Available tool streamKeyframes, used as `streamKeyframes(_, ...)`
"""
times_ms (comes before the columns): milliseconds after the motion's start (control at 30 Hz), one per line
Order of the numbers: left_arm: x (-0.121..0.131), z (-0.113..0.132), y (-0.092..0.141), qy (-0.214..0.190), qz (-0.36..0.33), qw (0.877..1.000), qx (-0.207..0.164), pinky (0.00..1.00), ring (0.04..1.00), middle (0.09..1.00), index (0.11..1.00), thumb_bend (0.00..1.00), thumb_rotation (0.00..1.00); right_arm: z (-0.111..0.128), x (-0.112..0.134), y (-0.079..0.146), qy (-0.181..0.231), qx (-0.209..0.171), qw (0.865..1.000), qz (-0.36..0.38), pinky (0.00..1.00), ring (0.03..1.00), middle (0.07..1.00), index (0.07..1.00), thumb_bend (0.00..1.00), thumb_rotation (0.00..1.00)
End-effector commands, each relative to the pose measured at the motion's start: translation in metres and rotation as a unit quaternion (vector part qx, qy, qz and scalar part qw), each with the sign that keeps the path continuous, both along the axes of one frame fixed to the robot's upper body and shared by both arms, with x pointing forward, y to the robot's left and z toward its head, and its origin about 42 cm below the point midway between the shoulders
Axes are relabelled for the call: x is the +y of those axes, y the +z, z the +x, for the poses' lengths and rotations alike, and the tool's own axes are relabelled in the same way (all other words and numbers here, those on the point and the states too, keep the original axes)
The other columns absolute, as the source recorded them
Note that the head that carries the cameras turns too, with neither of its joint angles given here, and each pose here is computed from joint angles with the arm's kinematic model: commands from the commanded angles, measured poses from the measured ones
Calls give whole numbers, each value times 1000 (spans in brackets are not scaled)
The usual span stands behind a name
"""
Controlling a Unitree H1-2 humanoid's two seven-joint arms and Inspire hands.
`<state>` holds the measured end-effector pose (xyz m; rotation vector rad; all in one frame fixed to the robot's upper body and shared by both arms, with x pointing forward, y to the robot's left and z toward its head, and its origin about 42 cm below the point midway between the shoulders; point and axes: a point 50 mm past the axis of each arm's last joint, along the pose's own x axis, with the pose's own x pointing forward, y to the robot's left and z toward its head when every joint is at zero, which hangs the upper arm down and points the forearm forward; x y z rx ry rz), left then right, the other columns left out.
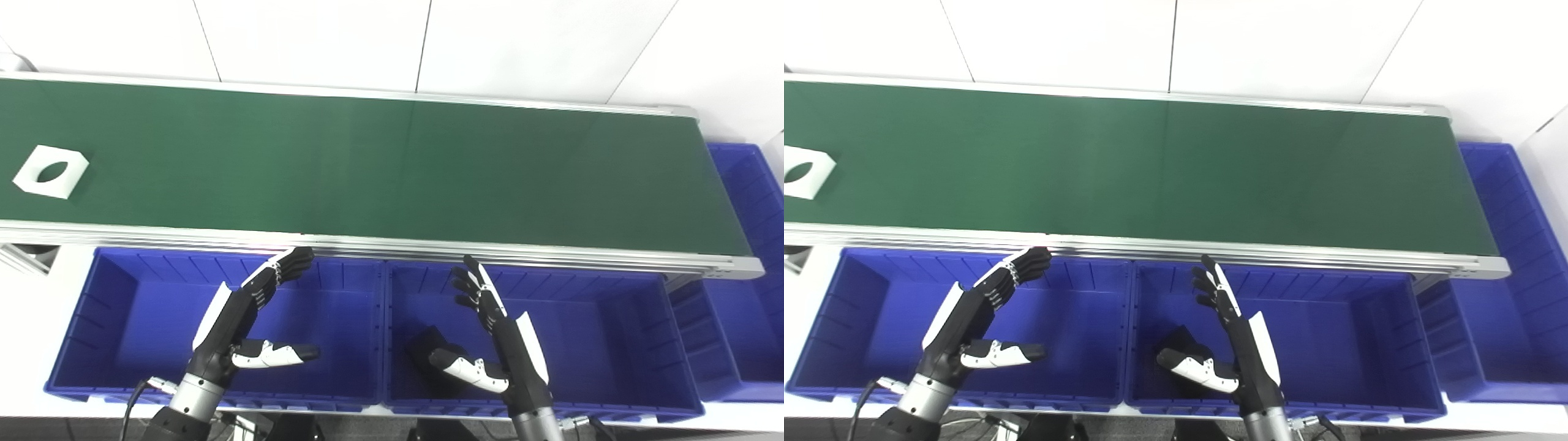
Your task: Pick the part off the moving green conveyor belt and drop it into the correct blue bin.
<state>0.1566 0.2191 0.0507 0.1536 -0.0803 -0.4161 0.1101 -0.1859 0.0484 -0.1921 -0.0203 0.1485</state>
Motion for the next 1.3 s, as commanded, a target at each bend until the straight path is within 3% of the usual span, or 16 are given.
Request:
streamKeyframes(0, -3, 4, 5, -4, -5, 1000, -27, 884, 848, 848, 924, 915, 384, 0, 1, 4, 3, -24, 1000, 10, 858, 896, 921, 1000, 845, 581)
streamKeyframes(167, -8, 1, -5, 0, -14, 1000, -7, 871, 844, 837, 938, 917, 336, -2, -3, -5, 5, -15, 1000, 11, 876, 913, 934, 1000, 822, 565)
streamKeyframes(433, -11, 4, -12, 8, -2, 1000, -2, 731, 779, 807, 890, 958, 367, -2, -8, -16, -1, 0, 1000, -1, 871, 906, 941, 1000, 863, 611)
streamKeyframes(700, -14, 6, -13, 18, -1, 1000, -5, 734, 785, 807, 866, 969, 366, 0, -9, -18, 2, 0, 1000, 5, 936, 933, 950, 1000, 844, 591)
streamKeyframes(1033, -20, 7, -17, 21, -4, 1000, -1, 723, 776, 801, 852, 971, 342, 2, -15, -22, -1, 3, 1000, -3, 918, 931, 946, 1000, 836, 603)
streamKeyframes(1200, -28, 9, -20, 18, 10, 1000, -5, 721, 769, 799, 852, 968, 345, 5, -22, -29, -7, 19, 1000, 15, 991, 974, 973, 1000, 834, 587)
streamKeyframes(1267, -29, 9, -21, 18, 20, 1000, -8, 710, 766, 801, 853, 964, 350, 6, -25, -33, -11, 23, 1000, 1, 967, 958, 971, 1000, 862, 613)
